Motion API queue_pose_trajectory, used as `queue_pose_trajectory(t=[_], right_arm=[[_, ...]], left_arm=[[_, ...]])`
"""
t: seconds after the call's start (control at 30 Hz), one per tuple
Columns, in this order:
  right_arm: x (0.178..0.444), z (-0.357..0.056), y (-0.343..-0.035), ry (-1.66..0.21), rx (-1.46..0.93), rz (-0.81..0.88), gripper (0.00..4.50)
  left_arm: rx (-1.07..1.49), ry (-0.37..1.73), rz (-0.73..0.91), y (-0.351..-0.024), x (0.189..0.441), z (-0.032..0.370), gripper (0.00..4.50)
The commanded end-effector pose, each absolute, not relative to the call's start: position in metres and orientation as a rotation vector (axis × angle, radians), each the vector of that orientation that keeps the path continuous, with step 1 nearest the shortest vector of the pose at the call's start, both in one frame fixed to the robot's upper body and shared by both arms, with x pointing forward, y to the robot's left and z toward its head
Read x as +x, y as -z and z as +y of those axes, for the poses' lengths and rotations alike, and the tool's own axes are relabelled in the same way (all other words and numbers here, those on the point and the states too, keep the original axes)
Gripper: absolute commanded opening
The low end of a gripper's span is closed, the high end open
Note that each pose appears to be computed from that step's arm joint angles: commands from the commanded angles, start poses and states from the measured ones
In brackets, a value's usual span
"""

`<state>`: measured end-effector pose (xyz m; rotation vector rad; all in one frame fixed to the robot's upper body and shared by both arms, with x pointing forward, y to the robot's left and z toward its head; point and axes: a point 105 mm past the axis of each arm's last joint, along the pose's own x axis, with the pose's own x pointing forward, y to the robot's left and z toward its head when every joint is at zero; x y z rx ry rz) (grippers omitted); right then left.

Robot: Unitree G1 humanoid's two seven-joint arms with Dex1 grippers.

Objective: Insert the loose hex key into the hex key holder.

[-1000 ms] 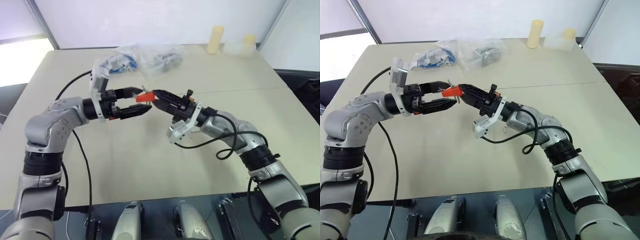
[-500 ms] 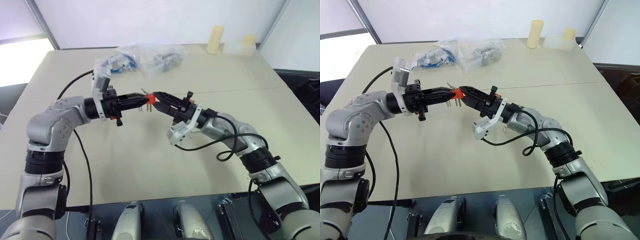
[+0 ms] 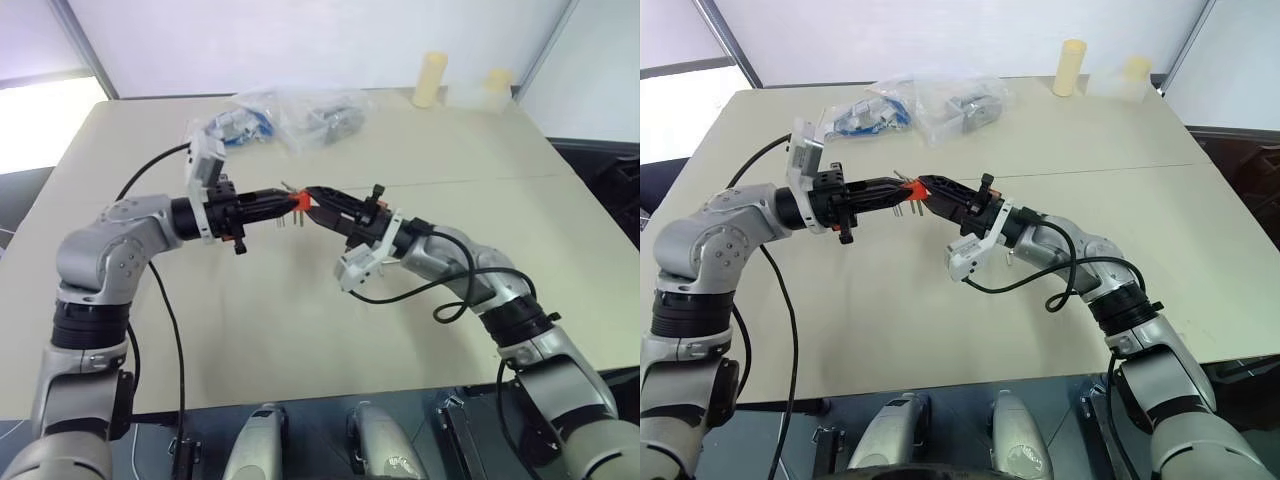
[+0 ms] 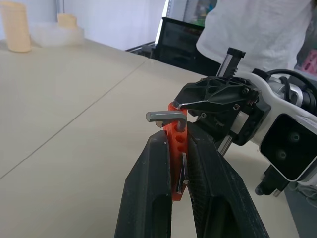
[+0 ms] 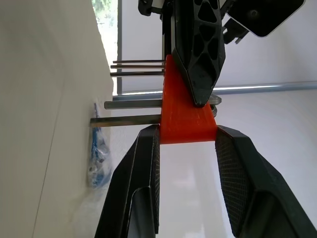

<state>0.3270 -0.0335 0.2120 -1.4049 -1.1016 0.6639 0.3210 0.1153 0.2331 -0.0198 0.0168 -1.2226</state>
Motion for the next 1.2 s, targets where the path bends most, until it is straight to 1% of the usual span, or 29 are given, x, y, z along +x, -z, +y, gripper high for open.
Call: queue_pose_trajectory(t=[0.03, 0.07, 0.17, 0.2, 0.3, 0.47, 0.53, 0.57, 0.63, 0.67, 0.7, 0.73, 0.83, 0.93, 1.0, 1.1, 1.2], right_arm=[[0.321, -0.034, -0.23, -0.619, -1.362, -1.154, 2.12], [0.321, -0.034, -0.23, -0.618, -1.363, -1.154, 2.55], [0.323, -0.035, -0.23, -0.606, -1.369, -1.139, 4.19], [0.324, -0.036, -0.231, -0.602, -1.371, -1.134, 4.47], [0.324, -0.038, -0.23, -0.601, -1.374, -1.12, 4.47], [0.33, -0.053, -0.223, -0.609, -1.362, -1.003, 4.47], [0.343, -0.074, -0.214, -0.634, -1.307, -0.804, 4.47], [0.347, -0.082, -0.211, -0.644, -1.277, -0.731, 4.47], [0.354, -0.098, -0.209, -0.674, -1.217, -0.582, 4.47], [0.362, -0.11, -0.215, -0.664, -1.15, -0.486, 4.47], [0.369, -0.121, -0.22, -0.693, -1.059, -0.363, 4.47], [0.37, -0.126, -0.225, -0.749, -0.992, -0.279, 4.47], [0.363, -0.13, -0.234, -0.923, -0.963, -0.13, 4.47], [0.351, -0.13, -0.236, -1.108, -1.006, -0.048, 4.47], [0.352, -0.131, -0.234, -1.187, -1.025, 0.019, 4.47], [0.354, -0.139, -0.217, -1.286, -1.082, 0.165, 4.47], [0.361, -0.14, -0.205, -1.341, -1.114, 0.236, 4.47]], left_arm=[[0.008, 1.234, -0.005, -0.238, 0.316, 0.115, 0.45], [0.007, 1.235, -0.005, -0.238, 0.316, 0.115, 0.45], [0.007, 1.235, -0.006, -0.238, 0.316, 0.115, 0.45], [0.006, 1.235, -0.006, -0.238, 0.316, 0.115, 0.45], [0.005, 1.235, -0.006, -0.238, 0.316, 0.114, 0.45], [0.008, 1.234, -0.009, -0.238, 0.316, 0.114, 0.45], [0.027, 1.233, -0.014, -0.238, 0.315, 0.114, 0.45], [0.037, 1.233, -0.016, -0.238, 0.315, 0.114, 0.45], [0.06, 1.23, -0.02, -0.239, 0.314, 0.115, 0.45], [0.089, 1.229, -0.018, -0.237, 0.313, 0.115, 0.45], [0.137, 1.229, -0.015, -0.235, 0.312, 0.116, 0.45], [0.17, 1.227, -0.015, -0.233, 0.311, 0.117, 0.45], [0.247, 1.206, -0.025, -0.231, 0.311, 0.12, 0.45], [0.28, 1.189, -0.042, -0.233, 0.312, 0.123, 0.45], [0.284, 1.176, -0.056, -0.235, 0.312, 0.126, 0.45], [0.293, 1.166, -0.069, -0.238, 0.312, 0.127, 0.45], [0.294, 1.157, -0.084, -0.24, 0.312, 0.126, 0.45]])
